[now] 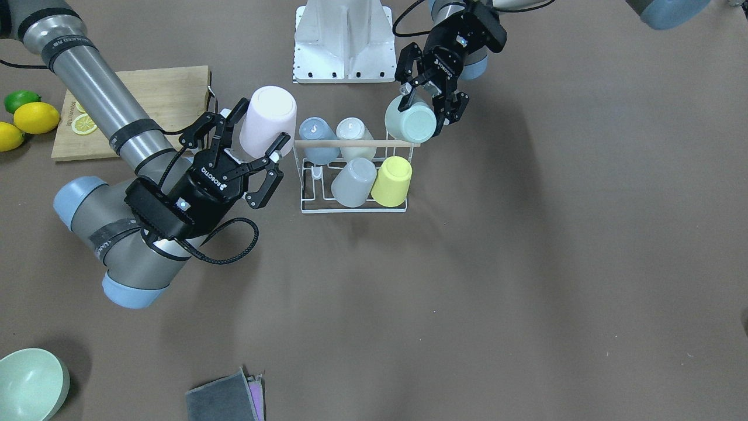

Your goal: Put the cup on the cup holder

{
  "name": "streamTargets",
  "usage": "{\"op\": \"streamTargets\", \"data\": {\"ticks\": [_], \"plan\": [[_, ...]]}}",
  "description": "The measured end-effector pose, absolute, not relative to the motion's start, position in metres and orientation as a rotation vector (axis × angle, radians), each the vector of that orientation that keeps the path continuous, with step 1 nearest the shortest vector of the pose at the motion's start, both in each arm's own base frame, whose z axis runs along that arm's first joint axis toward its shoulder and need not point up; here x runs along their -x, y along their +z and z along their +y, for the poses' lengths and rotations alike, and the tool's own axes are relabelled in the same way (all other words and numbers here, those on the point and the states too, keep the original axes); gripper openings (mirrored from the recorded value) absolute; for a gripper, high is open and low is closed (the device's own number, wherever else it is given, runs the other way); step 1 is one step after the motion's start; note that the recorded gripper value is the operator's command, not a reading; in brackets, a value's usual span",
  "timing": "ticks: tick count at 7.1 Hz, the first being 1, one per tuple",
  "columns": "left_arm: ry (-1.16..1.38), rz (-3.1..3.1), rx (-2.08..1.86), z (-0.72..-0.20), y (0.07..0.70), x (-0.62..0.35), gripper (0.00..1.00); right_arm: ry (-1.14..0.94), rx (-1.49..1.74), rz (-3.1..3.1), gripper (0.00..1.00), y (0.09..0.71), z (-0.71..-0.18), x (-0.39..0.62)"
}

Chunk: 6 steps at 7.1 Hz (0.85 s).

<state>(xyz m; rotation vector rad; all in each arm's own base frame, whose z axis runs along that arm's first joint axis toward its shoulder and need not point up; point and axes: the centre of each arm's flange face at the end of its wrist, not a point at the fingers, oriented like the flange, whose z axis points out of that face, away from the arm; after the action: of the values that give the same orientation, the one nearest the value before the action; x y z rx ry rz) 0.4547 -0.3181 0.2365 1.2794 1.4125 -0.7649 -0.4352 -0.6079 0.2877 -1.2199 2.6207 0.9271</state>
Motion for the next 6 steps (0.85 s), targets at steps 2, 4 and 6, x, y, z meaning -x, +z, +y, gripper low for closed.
{"op": "streamTargets", "data": {"ticks": [2,4,6], "plan": [[-0.771,1.414,-1.276,-0.309,0.242,-0.46,0.11,0.933,1.188,2.638,0.22,0.297,-0.591,0.46],[-0.769,1.404,-1.262,-0.292,0.245,-0.469,0.11,0.934,1.224,2.619,0.22,0.304,-0.586,0.47],[-0.763,1.392,-1.247,-0.273,0.246,-0.479,0.11,0.918,1.322,2.549,0.22,0.307,-0.585,0.469]]}}
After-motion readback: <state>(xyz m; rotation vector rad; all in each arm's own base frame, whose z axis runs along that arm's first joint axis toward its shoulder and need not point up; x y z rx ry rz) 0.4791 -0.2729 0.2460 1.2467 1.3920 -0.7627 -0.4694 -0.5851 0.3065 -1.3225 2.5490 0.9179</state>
